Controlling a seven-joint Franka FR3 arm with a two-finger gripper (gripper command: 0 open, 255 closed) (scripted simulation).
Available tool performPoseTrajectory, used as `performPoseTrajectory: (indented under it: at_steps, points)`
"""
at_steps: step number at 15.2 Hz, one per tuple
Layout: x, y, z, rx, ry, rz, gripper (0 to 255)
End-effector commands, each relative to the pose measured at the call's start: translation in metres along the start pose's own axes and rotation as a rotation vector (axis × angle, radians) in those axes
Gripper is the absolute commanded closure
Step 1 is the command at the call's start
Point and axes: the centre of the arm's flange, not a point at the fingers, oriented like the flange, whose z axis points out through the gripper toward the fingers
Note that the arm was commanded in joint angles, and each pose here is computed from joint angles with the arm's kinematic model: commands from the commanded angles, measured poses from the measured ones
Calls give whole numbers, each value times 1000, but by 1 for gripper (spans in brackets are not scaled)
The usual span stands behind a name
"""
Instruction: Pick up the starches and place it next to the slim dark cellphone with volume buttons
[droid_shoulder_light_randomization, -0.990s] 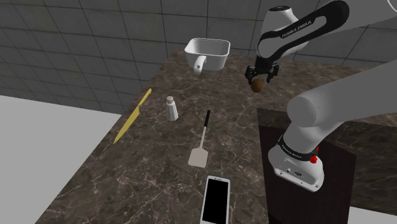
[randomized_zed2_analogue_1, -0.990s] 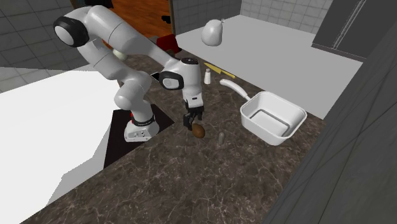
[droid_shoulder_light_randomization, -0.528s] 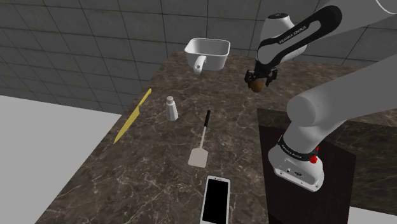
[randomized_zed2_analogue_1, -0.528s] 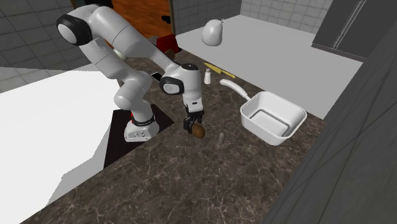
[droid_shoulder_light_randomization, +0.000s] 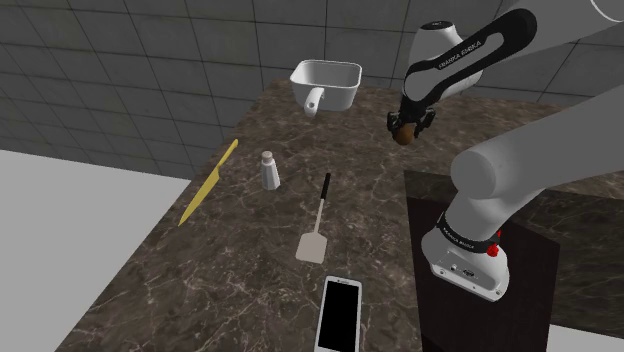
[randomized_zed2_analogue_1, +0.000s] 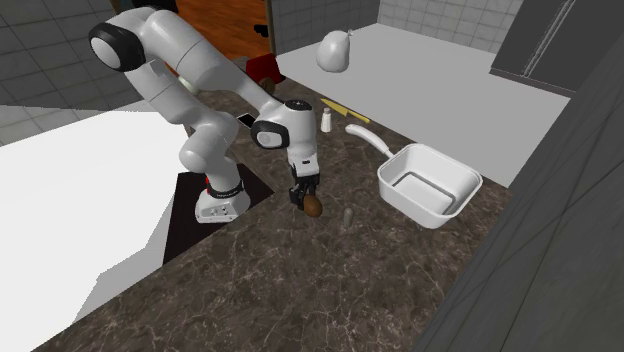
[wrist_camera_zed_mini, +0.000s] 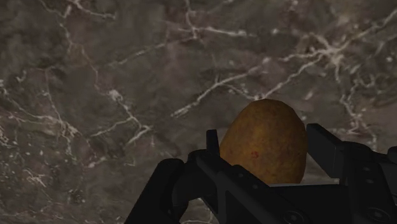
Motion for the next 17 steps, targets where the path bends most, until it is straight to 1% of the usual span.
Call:
performPoseTrajectory:
  at_steps: [1,7,17]
  points:
    - [0,0,0,0,-1,0,255]
    - [0,0,0,0,-1,0,255]
    - [7,5,-52,0,-1,0,255]
